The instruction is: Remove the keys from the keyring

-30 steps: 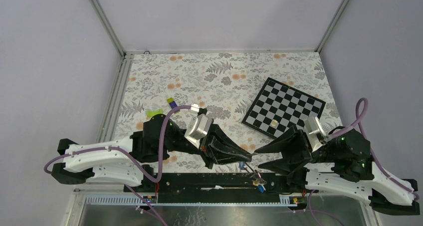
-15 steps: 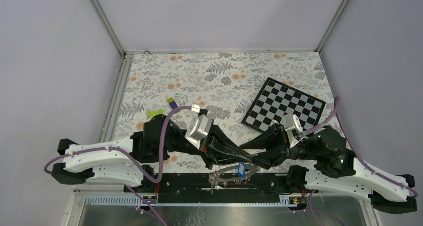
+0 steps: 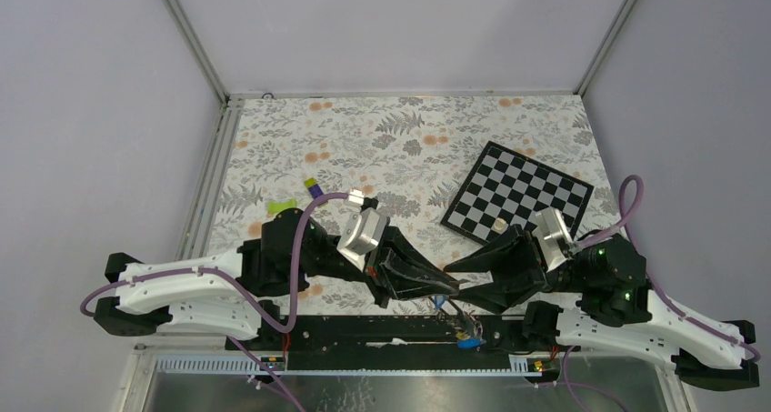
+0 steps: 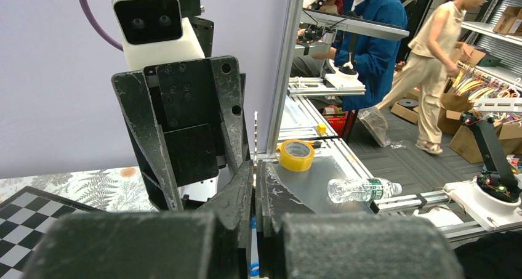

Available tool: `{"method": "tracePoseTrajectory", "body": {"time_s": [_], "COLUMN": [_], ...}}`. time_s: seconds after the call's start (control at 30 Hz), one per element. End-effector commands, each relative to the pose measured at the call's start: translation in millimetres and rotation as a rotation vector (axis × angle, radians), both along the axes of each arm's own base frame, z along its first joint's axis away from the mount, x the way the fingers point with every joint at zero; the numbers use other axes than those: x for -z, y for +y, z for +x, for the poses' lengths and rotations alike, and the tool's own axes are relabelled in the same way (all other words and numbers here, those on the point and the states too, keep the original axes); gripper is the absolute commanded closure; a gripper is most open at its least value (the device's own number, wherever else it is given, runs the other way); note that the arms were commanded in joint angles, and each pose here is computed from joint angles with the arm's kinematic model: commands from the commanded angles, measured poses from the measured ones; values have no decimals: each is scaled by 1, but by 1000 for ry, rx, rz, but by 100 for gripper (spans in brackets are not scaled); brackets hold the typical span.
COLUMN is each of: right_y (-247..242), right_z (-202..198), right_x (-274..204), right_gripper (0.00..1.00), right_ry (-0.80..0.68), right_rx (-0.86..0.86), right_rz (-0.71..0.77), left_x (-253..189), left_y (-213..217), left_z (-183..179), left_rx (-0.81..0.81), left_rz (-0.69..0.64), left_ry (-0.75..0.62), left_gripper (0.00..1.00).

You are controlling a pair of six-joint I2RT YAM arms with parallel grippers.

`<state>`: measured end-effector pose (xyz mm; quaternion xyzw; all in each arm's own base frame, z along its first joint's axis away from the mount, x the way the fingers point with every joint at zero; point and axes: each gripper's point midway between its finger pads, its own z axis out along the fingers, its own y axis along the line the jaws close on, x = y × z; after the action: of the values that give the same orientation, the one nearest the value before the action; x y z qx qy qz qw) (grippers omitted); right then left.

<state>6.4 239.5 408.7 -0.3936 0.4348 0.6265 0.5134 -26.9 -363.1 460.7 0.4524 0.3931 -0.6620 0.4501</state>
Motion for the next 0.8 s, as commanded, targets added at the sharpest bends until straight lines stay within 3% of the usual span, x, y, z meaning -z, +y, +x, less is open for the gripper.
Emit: {"method": "tracePoseTrajectory", "body": {"time_s": [0.0, 0.77], "right_y": [-5, 3], "right_z": [-5, -10], "right_x": [-14, -18], "right_gripper": [50, 53], "right_ry": [-12, -10], "right_rx": [-22, -66], "right_rz": [58, 63], "left_x": [-36, -31], "left_y": [12, 3], "left_z": [0, -2], "left_rx": [-14, 7], "left_rz": [-134, -114], "left_ry": [-26, -22], "left_gripper": [100, 100]}}
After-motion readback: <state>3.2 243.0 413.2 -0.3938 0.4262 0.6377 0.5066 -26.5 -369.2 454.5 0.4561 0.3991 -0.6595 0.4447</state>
